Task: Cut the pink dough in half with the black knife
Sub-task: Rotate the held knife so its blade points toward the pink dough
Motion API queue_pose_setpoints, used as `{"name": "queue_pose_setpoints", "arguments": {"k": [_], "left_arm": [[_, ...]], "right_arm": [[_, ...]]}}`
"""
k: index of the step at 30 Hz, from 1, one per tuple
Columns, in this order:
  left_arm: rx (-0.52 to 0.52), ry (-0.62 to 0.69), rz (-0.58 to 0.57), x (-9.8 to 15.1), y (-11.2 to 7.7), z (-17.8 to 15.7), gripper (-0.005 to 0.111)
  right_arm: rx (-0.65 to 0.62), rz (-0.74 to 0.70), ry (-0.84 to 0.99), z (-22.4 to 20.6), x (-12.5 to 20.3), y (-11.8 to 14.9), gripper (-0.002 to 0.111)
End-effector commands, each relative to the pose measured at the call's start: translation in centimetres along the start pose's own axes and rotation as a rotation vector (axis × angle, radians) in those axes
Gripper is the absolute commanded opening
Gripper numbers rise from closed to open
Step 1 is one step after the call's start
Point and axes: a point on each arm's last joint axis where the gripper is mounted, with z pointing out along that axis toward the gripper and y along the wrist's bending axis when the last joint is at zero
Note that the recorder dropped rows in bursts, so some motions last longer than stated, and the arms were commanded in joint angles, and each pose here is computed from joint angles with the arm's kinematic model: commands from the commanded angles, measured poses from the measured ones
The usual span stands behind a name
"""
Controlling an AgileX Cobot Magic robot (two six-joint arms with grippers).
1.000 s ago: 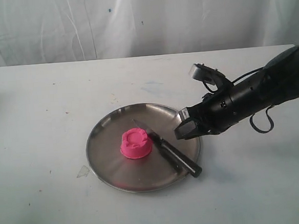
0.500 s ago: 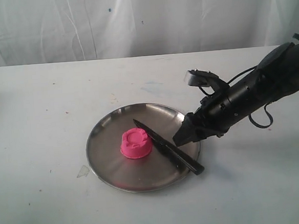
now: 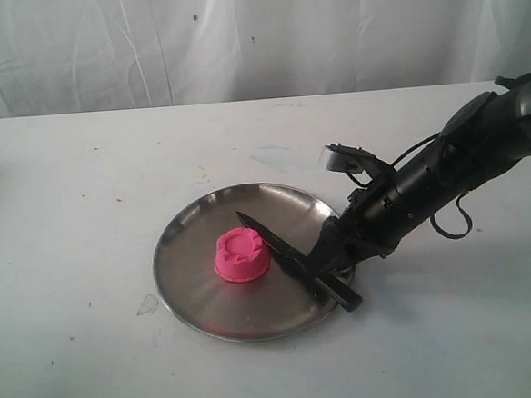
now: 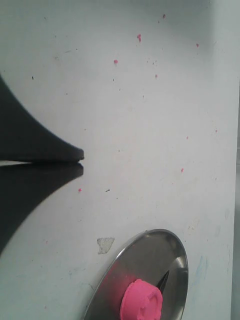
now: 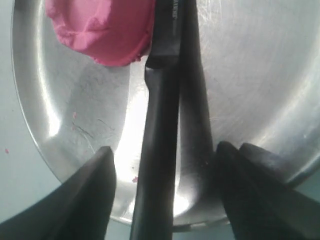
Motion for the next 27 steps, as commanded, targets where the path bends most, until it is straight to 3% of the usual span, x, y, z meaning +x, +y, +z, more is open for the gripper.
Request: {"name": "queue_pose_setpoints", "arguments": {"k": [1, 27], "left_arm": [[0.000, 0.002, -0.007, 0.0, 0.0, 0.0, 0.000], [0.000, 0.002, -0.007, 0.0, 0.0, 0.0, 0.000]], "right_arm": [[-0.015, -0.016, 0.004, 0.0, -0.1, 0.1, 0.056], [-0.070, -0.032, 0.085, 2.2, 0.4, 0.4, 0.052]]}}
